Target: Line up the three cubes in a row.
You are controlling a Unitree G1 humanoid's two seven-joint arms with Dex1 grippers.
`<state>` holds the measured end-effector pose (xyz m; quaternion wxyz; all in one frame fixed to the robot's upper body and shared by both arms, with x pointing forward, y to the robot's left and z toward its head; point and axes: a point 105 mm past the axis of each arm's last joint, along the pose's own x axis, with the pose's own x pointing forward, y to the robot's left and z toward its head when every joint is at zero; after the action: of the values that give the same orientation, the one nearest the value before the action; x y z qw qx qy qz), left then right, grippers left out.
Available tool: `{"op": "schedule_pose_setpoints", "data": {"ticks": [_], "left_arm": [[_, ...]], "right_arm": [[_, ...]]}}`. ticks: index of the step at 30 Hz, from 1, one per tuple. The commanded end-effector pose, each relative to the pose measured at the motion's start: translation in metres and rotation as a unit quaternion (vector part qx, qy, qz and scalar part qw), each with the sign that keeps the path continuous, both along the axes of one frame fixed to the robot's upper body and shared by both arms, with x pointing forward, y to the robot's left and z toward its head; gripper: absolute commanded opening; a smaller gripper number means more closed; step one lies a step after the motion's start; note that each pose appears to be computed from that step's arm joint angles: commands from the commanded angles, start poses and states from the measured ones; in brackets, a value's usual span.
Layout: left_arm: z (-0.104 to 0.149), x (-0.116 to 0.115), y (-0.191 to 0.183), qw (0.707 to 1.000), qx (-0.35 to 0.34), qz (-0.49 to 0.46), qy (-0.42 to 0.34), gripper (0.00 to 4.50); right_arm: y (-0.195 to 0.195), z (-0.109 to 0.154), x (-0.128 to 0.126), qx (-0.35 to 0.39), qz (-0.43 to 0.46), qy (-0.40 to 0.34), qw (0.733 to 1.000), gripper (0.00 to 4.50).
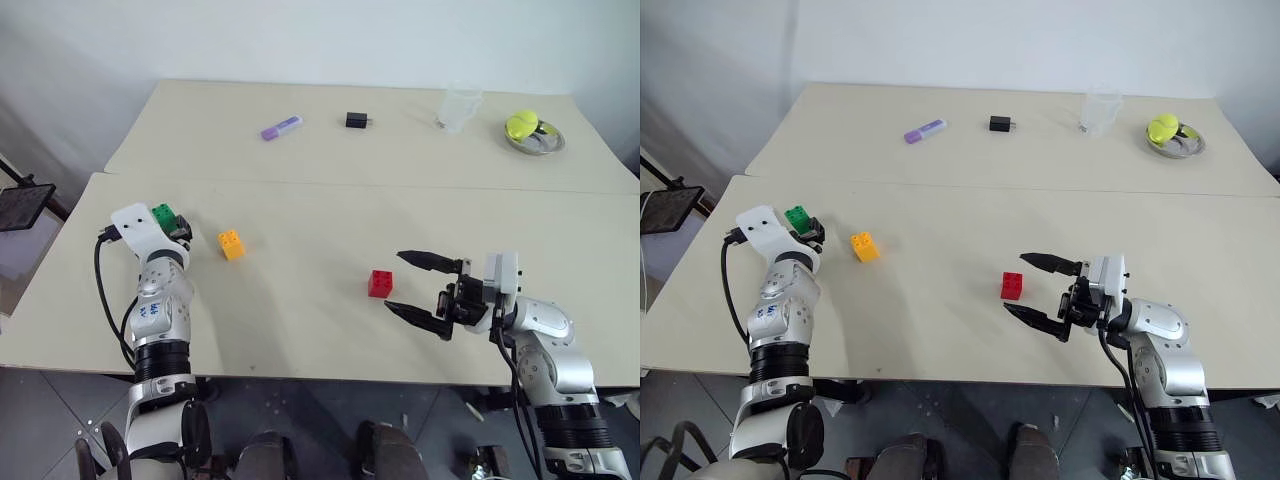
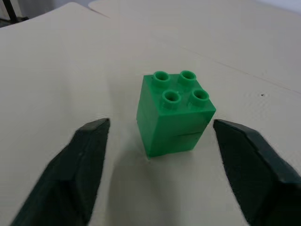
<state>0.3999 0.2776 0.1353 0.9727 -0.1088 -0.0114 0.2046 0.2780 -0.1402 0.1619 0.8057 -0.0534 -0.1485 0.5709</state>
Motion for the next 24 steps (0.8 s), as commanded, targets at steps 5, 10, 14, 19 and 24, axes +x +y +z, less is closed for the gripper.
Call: {"op": "schedule_pose_setpoints", "data": {"ticks": [5, 10, 14, 19, 24], "left_arm": [[0.02, -0.002, 0.01, 0.998, 0.047, 0.004, -0.032, 1.54], [0.051, -0.033, 0.021, 0.982, 0.093, -0.085, -0.138, 1.46], [0.088, -0.071, 0.004, 0.92, 0.15, -0.286, -0.225, 1.46], [0.096, -0.111, -0.064, 0.749, 0.126, -0.634, -0.147, 1.46], [0.048, -0.095, -0.123, 0.622, 0.161, -0.766, -0.03, 1.46]], "right_arm": [[-0.001, 0.0, -0.003, -0.003, -0.001, -0.007, 1.0, 4.5], [-0.006, -0.001, -0.005, -0.009, -0.009, -0.007, 1.0, 4.5], [-0.015, 0.001, -0.008, -0.017, -0.024, -0.01, 1.0, 4.5], [-0.054, 0.009, -0.008, -0.055, -0.072, -0.013, 0.996, 4.5], [-0.071, 0.001, -0.015, -0.081, -0.088, 0.001, 0.993, 4.5]]}}
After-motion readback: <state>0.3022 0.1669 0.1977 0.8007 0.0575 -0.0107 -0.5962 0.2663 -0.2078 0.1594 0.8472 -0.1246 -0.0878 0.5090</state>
